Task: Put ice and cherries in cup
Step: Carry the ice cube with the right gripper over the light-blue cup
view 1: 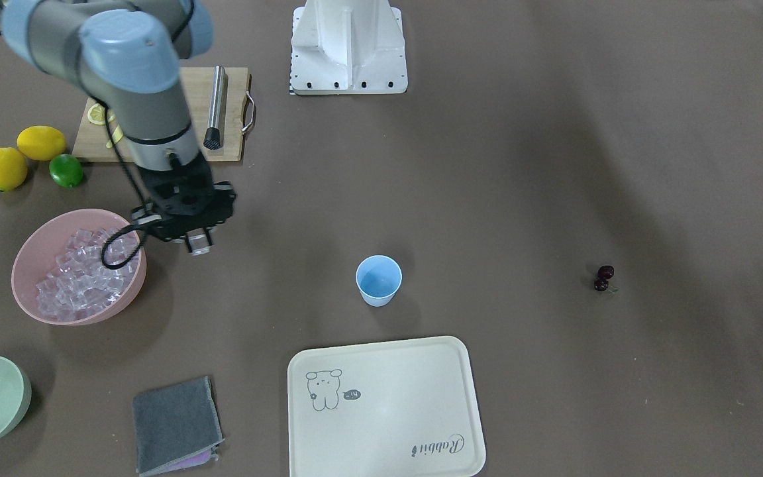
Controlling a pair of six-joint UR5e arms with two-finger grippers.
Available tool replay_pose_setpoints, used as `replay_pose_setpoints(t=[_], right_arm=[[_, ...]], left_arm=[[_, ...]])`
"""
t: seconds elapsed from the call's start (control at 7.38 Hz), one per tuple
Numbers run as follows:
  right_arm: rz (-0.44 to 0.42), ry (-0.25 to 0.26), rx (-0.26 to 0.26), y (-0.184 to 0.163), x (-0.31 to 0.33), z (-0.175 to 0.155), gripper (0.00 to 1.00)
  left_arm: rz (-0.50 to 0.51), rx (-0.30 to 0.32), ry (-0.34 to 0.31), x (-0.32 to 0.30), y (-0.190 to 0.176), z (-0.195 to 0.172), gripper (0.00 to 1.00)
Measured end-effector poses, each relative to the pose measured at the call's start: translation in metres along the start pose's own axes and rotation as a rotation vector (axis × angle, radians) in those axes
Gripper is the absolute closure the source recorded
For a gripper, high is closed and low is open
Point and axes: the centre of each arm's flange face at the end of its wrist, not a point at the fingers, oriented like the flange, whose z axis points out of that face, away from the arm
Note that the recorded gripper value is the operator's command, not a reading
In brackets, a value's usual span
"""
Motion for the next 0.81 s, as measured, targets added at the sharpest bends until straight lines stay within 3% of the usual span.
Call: replay_pose_setpoints(t=[0.27, 0.54, 0.68, 0.81], right_arm=[[0.1, -0.071, 0.064, -0.034, -0.09, 0.02, 0.74], [0.152, -0.111, 0.135, -0.068, -0.139, 0.051, 0.73], [0.172, -0.122, 0.152, -0.072, -0.149, 0.057, 0.17], [0.18, -0.127, 0.159, -0.072, -0.153, 0.059, 0.01]], left_arm=[[0.002, 0.003, 0.001, 0.001, -0.001, -0.001, 0.02], [0.005, 0.005, 0.001, 0.002, -0.001, -0.002, 0.02], [0.005, 0.005, 0.001, 0.001, 0.0, -0.001, 0.02], [0.004, 0.004, 0.001, 0.0, 0.0, -0.001, 0.02]])
